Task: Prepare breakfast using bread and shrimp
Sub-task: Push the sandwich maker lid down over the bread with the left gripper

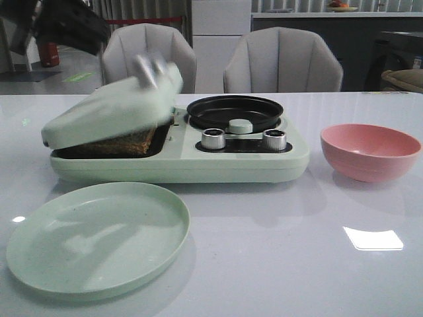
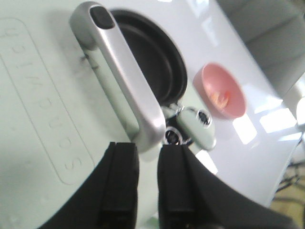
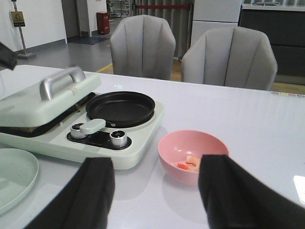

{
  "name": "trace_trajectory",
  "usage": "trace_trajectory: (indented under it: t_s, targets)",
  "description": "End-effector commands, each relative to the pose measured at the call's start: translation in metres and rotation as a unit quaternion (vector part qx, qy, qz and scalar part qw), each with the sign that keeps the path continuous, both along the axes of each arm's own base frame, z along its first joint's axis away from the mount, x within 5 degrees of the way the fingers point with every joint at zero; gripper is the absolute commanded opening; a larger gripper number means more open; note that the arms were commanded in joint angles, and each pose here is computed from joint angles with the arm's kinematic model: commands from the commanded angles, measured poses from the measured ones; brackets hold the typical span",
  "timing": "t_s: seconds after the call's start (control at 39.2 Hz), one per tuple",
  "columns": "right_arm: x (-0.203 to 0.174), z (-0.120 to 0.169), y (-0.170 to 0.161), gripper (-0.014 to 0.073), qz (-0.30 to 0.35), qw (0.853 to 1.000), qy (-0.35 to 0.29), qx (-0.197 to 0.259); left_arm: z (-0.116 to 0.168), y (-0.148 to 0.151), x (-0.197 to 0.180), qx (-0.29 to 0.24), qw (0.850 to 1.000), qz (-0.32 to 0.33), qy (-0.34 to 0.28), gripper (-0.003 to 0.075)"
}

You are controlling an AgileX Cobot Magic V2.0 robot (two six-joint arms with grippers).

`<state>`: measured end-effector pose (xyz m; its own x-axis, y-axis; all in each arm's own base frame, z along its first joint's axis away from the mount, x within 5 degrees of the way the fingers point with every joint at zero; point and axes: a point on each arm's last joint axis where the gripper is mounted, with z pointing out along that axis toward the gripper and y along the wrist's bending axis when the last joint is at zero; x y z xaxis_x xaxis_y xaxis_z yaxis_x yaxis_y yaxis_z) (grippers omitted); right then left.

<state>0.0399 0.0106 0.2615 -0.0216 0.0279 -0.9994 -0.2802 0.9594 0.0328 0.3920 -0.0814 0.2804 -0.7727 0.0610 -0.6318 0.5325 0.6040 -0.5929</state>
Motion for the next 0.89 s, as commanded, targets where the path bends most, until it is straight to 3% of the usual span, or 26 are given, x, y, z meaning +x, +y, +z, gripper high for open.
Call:
trace_trajectory:
  t_s: [0.0, 0.13, 0.48, 0.74, 0.87]
  targets:
    - [-0.002, 0.016, 0.000, 0.0489, 0.000, 0.999, -0.048, 0.014, 0.010, -0.028, -0.008, 0.059, 0.996, -0.044, -0.046, 0.0188]
    - [-0.002, 0.016, 0.000, 0.0489, 0.000, 0.999, -0.048, 0.014, -0.011, -0.051, -0.010, 0.111, 0.989, -0.085, -0.043, 0.0188]
    - [-0.001, 0.016, 0.000, 0.0489, 0.000, 0.999, -0.048, 0.014, -0.019, -0.055, -0.007, 0.113, 0.989, -0.084, -0.037, 0.0188]
    - [-0.001, 0.016, 0.000, 0.0489, 0.000, 0.999, -0.048, 0.014, 0.015, -0.041, -0.018, 0.143, 0.983, -0.068, -0.090, 0.0187]
    - [-0.001, 0.016, 0.000, 0.0489, 0.000, 0.999, -0.048, 0.014, 0.046, -0.023, -0.031, 0.203, 0.971, -0.021, -0.127, 0.0187]
